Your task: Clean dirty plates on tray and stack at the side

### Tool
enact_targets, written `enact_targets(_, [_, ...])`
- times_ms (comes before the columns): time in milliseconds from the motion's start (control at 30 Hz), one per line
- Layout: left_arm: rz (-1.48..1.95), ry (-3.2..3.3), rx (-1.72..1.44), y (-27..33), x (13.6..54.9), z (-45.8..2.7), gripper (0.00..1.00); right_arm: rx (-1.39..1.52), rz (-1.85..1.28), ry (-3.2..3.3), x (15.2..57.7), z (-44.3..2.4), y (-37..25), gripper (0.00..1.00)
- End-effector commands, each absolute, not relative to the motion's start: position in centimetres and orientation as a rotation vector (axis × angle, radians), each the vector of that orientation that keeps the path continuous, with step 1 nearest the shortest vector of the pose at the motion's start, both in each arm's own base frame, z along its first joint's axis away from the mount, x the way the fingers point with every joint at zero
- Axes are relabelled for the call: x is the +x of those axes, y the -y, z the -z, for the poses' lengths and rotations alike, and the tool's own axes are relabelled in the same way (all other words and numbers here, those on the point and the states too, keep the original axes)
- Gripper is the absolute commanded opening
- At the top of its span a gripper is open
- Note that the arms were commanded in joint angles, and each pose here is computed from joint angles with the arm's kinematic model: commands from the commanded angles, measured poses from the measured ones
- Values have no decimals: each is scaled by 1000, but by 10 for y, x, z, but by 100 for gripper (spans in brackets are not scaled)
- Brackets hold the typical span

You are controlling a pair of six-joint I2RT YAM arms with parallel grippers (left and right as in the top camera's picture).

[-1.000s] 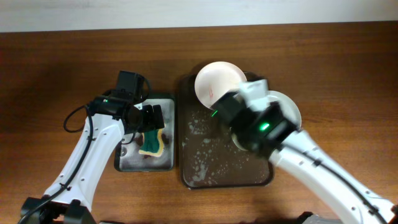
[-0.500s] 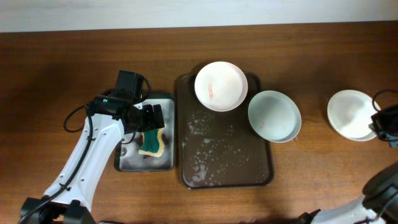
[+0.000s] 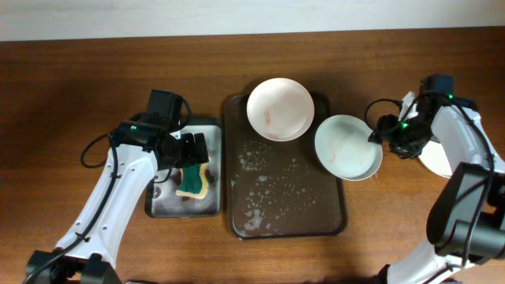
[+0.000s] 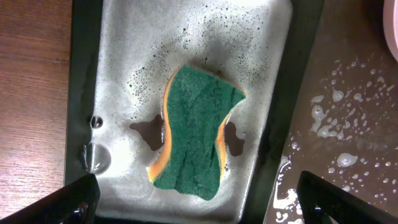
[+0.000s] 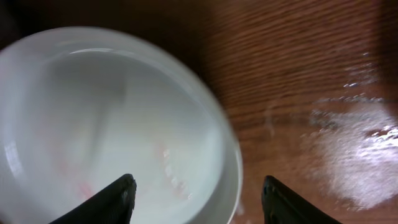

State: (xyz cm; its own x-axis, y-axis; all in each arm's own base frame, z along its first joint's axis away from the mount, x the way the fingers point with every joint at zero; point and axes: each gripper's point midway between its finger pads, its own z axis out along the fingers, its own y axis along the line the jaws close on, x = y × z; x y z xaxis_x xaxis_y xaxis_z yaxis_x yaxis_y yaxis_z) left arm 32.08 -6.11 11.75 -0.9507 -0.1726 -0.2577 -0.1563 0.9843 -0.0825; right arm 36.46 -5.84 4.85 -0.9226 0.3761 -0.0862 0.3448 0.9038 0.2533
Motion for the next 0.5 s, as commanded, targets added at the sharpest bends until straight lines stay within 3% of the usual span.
enact_targets(0, [100,-2835,-245,60,324,-127,99,574,-254,-2990,361,-23,66,59])
enact_targets(67, [100,-2835,-245,60,324,-127,99,563,-260,-3025,361,-5,66,46])
enact_targets(100, [100,-2835,-245,60,324,-127,99,556,-262,-3036,360,1,67,34])
enact_targets(200, [99,-2835,-245,60,324,-127,99,560,-269,-3046,359,6,66,23])
enact_targets(267, [99,-2835,-245,60,324,-127,99,559,-318,-3059,353,11,59,4])
enact_targets(367, [97,-2841,-245,60,323,-127,99,484,-406,-3056,348,-6,47,4])
enact_targets(467, [95,-2846,-246,60,322,-126,99,409,-337,-2991,341,-63,37,4])
